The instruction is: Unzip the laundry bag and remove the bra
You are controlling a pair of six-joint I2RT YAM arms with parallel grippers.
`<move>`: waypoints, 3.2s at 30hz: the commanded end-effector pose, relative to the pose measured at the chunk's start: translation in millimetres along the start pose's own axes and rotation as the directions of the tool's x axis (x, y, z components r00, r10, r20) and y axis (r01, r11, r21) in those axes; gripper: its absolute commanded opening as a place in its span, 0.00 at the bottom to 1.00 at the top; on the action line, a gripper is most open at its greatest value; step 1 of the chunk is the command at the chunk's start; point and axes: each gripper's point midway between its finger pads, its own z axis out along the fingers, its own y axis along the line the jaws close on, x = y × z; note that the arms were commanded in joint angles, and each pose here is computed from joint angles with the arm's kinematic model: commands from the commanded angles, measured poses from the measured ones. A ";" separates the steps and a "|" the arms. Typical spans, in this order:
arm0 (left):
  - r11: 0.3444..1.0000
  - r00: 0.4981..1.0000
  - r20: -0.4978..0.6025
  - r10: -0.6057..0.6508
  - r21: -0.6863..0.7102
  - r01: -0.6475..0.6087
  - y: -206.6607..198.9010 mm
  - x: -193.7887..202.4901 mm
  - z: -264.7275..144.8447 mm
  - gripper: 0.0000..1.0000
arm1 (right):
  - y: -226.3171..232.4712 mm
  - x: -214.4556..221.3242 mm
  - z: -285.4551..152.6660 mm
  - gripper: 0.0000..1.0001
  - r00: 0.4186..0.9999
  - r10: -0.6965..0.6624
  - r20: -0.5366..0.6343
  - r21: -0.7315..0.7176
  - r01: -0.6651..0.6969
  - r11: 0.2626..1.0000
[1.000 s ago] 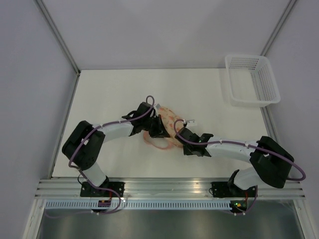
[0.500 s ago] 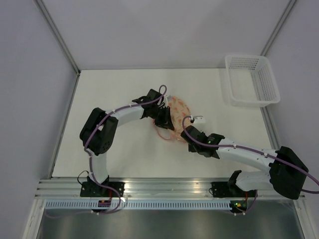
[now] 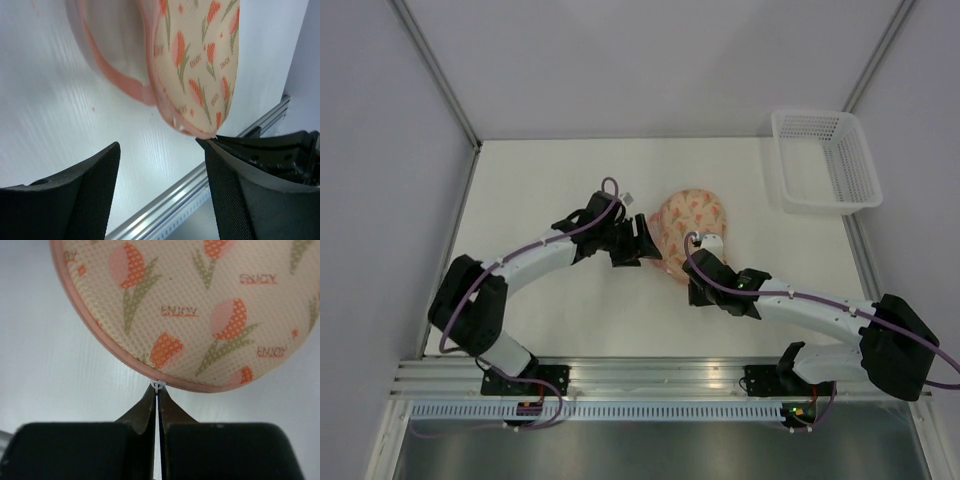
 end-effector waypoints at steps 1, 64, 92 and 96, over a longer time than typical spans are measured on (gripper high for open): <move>0.980 0.978 0.060 -0.199 0.007 0.199 5.0 24.6 -9.5 0.74 | 41.1 -1.8 4.2 0.00 1.000 -0.011 -0.005 -0.201 0.010 0.980; 0.971 0.973 -0.219 -0.077 0.204 0.122 21.8 62.5 22.7 0.02 | -57.7 -13.4 16.2 0.00 0.999 -0.008 0.037 0.310 -0.003 0.951; 0.965 0.957 0.151 -0.247 0.123 0.230 25.1 55.5 -69.8 0.76 | -17.6 -69.3 -26.1 0.67 0.996 -0.004 0.090 0.129 -0.008 0.992; 0.958 0.915 0.286 -0.285 0.120 0.261 38.2 54.8 -95.6 0.76 | 26.0 -76.0 -21.3 0.67 0.994 -0.082 0.073 0.025 0.081 0.996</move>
